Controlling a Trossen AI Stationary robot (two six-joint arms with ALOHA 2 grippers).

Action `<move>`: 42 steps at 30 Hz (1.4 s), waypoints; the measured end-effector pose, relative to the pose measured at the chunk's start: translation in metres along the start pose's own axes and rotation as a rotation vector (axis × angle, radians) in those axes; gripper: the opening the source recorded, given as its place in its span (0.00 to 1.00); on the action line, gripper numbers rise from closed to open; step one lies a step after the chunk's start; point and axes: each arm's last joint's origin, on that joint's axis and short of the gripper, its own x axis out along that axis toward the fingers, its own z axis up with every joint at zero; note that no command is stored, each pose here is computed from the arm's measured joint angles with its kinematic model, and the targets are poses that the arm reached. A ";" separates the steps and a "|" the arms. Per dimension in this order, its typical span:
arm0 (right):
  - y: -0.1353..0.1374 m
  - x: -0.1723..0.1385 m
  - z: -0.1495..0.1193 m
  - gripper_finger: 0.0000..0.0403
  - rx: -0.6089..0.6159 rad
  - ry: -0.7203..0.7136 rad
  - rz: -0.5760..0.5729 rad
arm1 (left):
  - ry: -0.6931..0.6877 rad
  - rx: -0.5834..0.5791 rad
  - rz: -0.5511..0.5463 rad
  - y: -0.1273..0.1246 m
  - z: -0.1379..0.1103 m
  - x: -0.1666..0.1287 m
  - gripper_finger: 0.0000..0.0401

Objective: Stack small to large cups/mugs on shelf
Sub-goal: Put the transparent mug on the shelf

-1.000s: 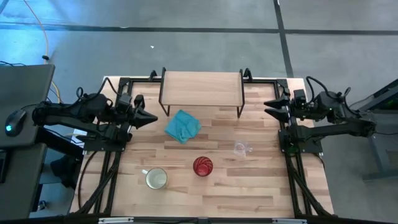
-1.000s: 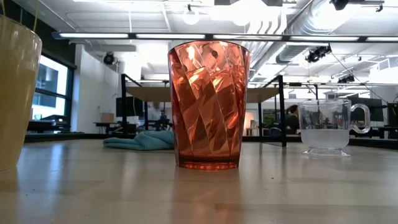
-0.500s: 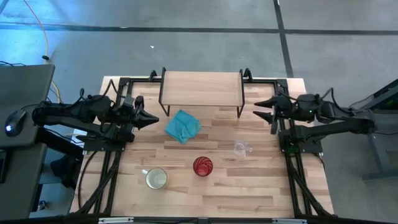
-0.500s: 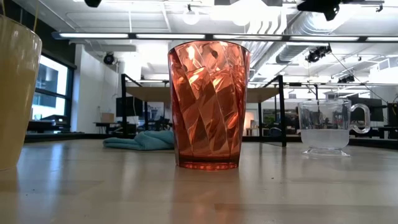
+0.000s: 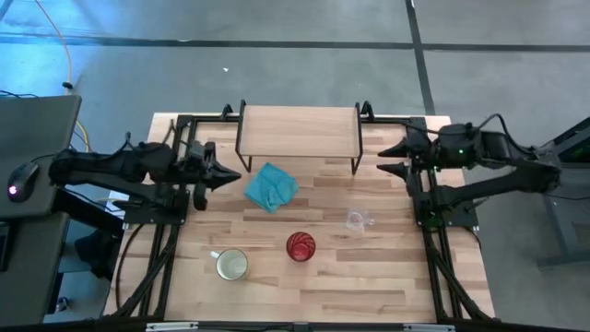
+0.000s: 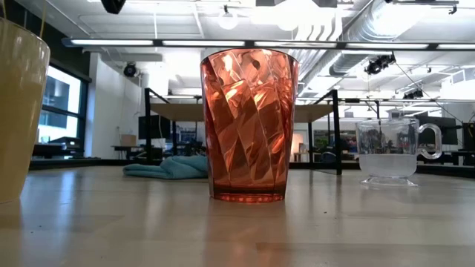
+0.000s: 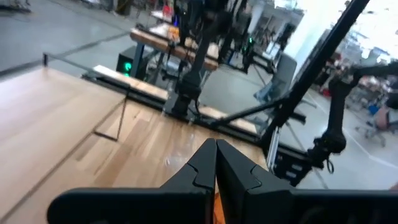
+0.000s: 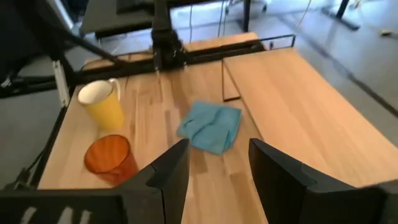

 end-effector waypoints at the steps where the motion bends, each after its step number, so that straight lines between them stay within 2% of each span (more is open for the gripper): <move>1: 0.002 0.001 0.006 0.39 -0.007 0.015 0.006 | 0.013 0.002 0.002 0.000 -0.001 0.003 0.00; 6: 0.011 0.008 0.029 0.39 -0.040 0.081 0.028 | 0.059 0.045 0.013 -0.004 0.003 0.017 0.00; 13: 0.015 0.021 0.039 0.39 -0.011 0.274 -0.005 | 0.092 0.185 0.025 -0.020 0.046 0.013 0.00; 17: 0.016 0.033 0.028 0.39 0.043 0.441 -0.048 | 0.138 0.234 0.081 -0.023 0.058 0.007 0.00; 21: 0.017 0.046 0.019 0.39 0.087 0.588 -0.082 | 0.169 0.245 0.100 -0.021 0.056 0.006 0.00; 30: 0.020 0.069 -0.003 0.39 0.147 0.714 -0.109 | 0.237 0.233 0.128 -0.014 0.036 0.013 0.00; 42: 0.034 0.103 -0.071 0.39 0.221 0.844 -0.160 | 0.194 0.230 0.143 -0.013 0.038 0.002 0.00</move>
